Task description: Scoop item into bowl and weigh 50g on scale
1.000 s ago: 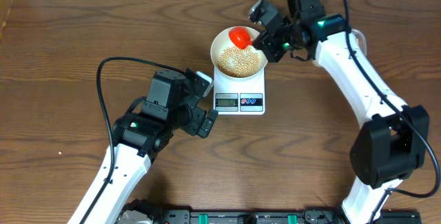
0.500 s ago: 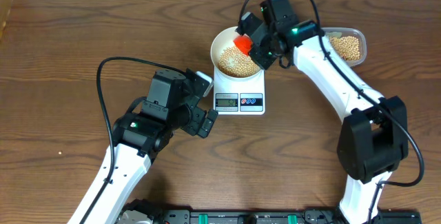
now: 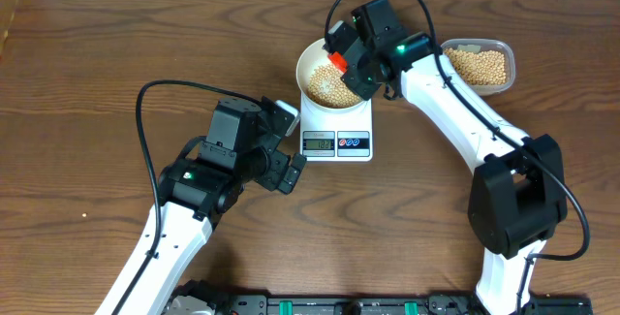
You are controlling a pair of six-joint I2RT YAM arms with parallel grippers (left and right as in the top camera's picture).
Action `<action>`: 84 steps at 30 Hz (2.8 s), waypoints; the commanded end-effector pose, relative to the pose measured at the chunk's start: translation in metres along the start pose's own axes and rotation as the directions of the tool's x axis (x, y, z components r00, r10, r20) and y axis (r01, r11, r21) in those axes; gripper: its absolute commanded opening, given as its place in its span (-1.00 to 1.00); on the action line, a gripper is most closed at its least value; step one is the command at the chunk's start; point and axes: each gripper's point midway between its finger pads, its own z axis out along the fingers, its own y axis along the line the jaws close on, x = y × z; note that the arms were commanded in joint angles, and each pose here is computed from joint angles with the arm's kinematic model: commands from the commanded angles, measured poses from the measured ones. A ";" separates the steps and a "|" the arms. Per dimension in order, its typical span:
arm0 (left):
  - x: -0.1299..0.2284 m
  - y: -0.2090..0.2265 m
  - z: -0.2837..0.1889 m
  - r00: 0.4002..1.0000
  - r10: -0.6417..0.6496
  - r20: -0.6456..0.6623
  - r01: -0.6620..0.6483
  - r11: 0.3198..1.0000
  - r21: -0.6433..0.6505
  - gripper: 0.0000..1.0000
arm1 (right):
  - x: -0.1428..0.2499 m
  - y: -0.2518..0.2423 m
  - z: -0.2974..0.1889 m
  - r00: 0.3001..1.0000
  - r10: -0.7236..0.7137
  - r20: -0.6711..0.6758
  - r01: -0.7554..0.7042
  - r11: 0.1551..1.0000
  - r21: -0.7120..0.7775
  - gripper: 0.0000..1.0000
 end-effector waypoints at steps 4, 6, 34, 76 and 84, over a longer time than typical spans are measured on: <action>0.003 0.002 0.002 1.000 -0.005 -0.011 0.005 1.000 -0.011 0.96 | -0.006 0.024 0.008 0.999 -0.033 0.006 0.033 0.997 -0.066 -0.98; 0.003 0.002 0.002 1.000 -0.005 -0.011 0.005 1.000 -0.011 0.96 | -0.008 0.025 0.008 0.999 -0.034 0.009 0.034 0.997 -0.067 -0.98; 0.003 0.002 0.002 1.000 -0.005 -0.011 0.005 1.000 -0.011 0.96 | -0.017 0.057 -0.003 0.996 0.068 0.056 -0.051 0.963 -0.265 -0.98; 0.003 0.002 0.002 1.000 -0.005 -0.011 0.005 1.000 -0.011 0.96 | -0.029 -0.011 -0.099 0.894 0.382 0.236 -0.226 0.837 -0.499 -0.97; 0.003 0.002 0.002 1.000 -0.005 -0.011 0.005 1.000 -0.011 0.96 | -0.027 -0.012 -0.098 0.896 0.380 0.230 -0.232 0.842 -0.488 -0.97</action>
